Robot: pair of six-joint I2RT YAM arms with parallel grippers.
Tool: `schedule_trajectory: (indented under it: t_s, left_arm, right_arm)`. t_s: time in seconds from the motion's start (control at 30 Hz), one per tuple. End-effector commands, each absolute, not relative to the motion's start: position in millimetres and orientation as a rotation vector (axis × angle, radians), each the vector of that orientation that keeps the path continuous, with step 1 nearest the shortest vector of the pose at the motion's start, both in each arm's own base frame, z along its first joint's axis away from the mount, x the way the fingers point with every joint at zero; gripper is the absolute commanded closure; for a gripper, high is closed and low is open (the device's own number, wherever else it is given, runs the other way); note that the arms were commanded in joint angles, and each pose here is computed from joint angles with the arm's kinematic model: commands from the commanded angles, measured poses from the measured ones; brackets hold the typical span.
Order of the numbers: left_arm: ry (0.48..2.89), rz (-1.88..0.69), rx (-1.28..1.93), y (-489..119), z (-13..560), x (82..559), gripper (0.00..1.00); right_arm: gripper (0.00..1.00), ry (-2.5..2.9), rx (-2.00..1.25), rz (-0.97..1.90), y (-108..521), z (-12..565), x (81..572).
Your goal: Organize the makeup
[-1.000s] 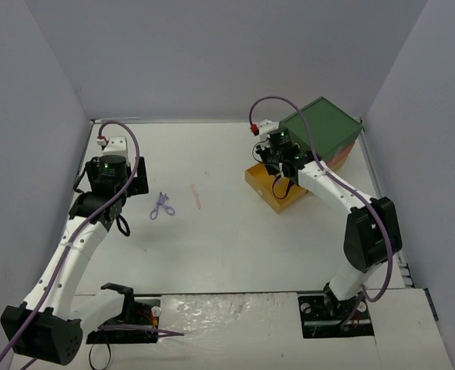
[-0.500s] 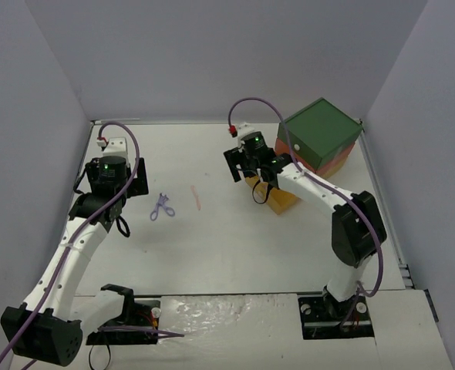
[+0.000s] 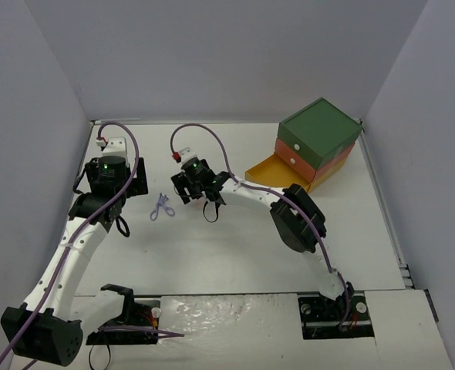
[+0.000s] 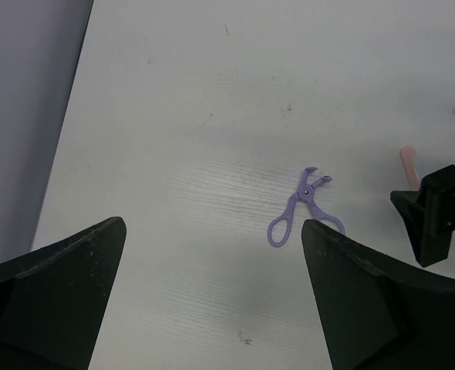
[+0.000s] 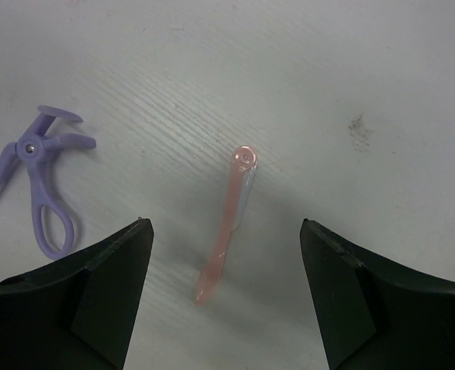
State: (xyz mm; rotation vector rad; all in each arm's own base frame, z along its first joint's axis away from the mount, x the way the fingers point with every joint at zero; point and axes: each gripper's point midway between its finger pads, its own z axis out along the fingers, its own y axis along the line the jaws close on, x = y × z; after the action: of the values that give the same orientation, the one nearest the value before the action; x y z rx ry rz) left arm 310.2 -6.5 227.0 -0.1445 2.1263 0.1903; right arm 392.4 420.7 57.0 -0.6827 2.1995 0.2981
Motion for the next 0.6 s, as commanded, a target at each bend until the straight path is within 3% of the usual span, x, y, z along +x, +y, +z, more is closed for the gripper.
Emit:
schedule_trajectory:
  t_s: [0.0,0.3,0.43,0.57]
  left_arm:
    - [2.051,0.174,-0.167,-5,248,318,0.03]
    - [2.049,0.169,-0.169,-5,249,318,0.03]
    - [2.049,0.171,-0.169,-4,249,318,0.03]
    - [2.047,0.172,-0.173,-4,249,318,0.03]
  right_arm:
    - [0.30,2.097,-0.546,0.314,438,84,420]
    - [0.46,2.144,-0.566,0.233,430,32,417]
    - [0.60,2.180,-0.583,0.229,424,12,408]
    - [0.81,2.205,-0.591,0.223,415,0,400]
